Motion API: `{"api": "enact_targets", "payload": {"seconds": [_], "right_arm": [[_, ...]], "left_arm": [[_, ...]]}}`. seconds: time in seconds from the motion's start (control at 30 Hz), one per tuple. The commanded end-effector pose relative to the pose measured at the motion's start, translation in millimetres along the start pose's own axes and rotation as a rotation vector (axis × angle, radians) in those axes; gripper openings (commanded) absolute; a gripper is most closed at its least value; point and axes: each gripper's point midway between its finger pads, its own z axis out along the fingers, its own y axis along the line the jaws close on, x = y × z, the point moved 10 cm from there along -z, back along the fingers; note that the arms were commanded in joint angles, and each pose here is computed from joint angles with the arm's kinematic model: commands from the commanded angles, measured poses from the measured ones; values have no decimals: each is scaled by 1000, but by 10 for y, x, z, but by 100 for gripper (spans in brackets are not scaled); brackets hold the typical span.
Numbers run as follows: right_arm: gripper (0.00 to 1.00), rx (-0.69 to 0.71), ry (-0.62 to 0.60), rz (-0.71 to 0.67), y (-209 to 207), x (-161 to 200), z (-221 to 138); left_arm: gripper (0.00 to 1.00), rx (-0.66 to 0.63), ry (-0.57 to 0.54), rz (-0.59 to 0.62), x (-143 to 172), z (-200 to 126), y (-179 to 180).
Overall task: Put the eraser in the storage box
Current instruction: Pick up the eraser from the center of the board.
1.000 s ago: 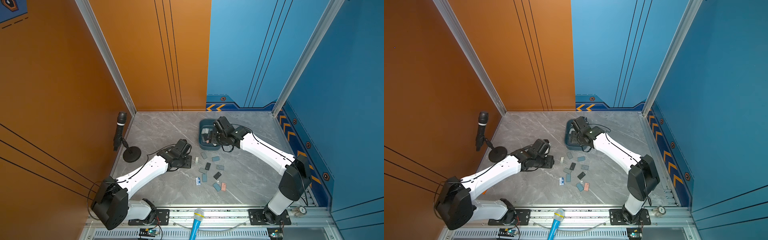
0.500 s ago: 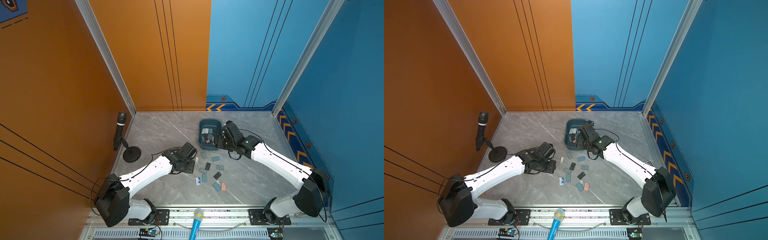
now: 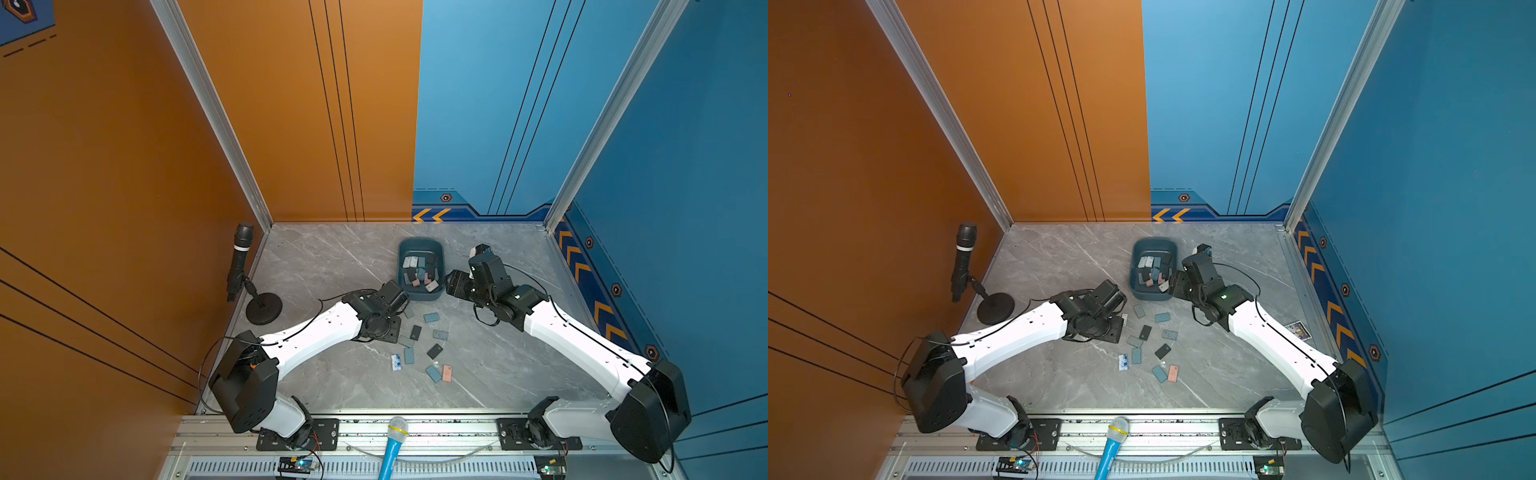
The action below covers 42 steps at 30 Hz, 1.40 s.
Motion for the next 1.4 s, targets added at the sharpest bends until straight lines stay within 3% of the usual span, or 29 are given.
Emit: {"api": "enact_targets", "payload": {"seconds": [0.0,0.7,1.37], "right_arm": [[68,-56,-27,15,8,-18,-52],[68,-42,-72,52,-192,30,-254],[68,-30,-70,64,-259,56,-230]], "left_arm": [[62,-43,29,4,32,65,-50],[63,-80,205,-2,385,467,-282],[60,-147,273,-21,612,677,-339]]}}
